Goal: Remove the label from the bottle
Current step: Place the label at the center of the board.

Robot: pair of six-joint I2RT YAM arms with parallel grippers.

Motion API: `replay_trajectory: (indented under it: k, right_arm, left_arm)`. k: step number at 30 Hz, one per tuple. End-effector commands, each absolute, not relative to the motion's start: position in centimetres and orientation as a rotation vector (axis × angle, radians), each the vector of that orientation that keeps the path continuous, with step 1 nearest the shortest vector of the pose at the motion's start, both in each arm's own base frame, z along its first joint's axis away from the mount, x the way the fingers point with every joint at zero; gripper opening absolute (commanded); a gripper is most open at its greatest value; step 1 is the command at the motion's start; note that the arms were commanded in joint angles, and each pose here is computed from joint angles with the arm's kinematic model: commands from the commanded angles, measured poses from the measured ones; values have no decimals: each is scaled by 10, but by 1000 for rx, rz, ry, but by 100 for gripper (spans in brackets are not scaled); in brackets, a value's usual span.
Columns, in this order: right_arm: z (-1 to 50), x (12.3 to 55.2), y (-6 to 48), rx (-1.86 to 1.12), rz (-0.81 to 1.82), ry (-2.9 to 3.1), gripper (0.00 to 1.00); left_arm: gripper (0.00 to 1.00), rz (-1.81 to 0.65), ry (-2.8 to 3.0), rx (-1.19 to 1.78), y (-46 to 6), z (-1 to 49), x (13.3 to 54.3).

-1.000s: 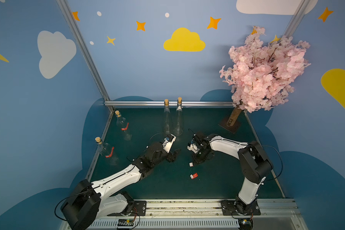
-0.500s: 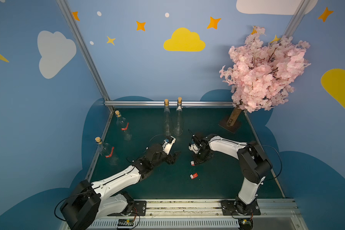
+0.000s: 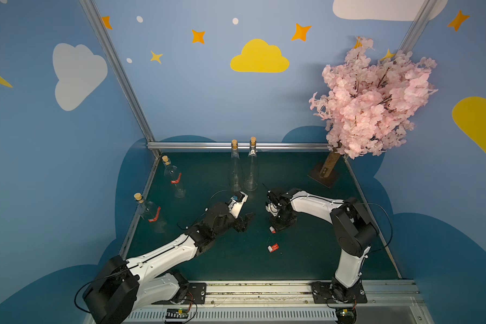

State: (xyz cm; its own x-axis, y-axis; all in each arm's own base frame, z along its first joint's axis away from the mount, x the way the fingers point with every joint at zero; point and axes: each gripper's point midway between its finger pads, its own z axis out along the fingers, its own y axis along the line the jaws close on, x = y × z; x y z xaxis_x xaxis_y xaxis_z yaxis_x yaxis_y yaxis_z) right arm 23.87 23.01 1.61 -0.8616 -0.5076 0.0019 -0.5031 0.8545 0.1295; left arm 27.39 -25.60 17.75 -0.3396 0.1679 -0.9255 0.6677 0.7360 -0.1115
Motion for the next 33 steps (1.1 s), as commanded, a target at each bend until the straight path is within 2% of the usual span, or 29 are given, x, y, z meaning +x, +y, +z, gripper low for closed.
replay_trajectory:
  k: [1, 10, 22, 33]
  right_arm:
    - [8, 237, 222, 800, -74, -2982, 16]
    - [0, 232, 218, 800, 42, -2977, 17]
    - [-6, 232, 213, 791, 175, -2992, 36]
    - [-5, 236, 206, 791, 268, -3002, 47]
  left_arm:
    - [76, -608, 1868, 650, -256, 181, 270]
    - [76, -602, 1857, 642, -254, 185, 269]
    - [76, -610, 1838, 640, -253, 194, 266]
    - [76, -613, 1830, 635, -250, 197, 262]
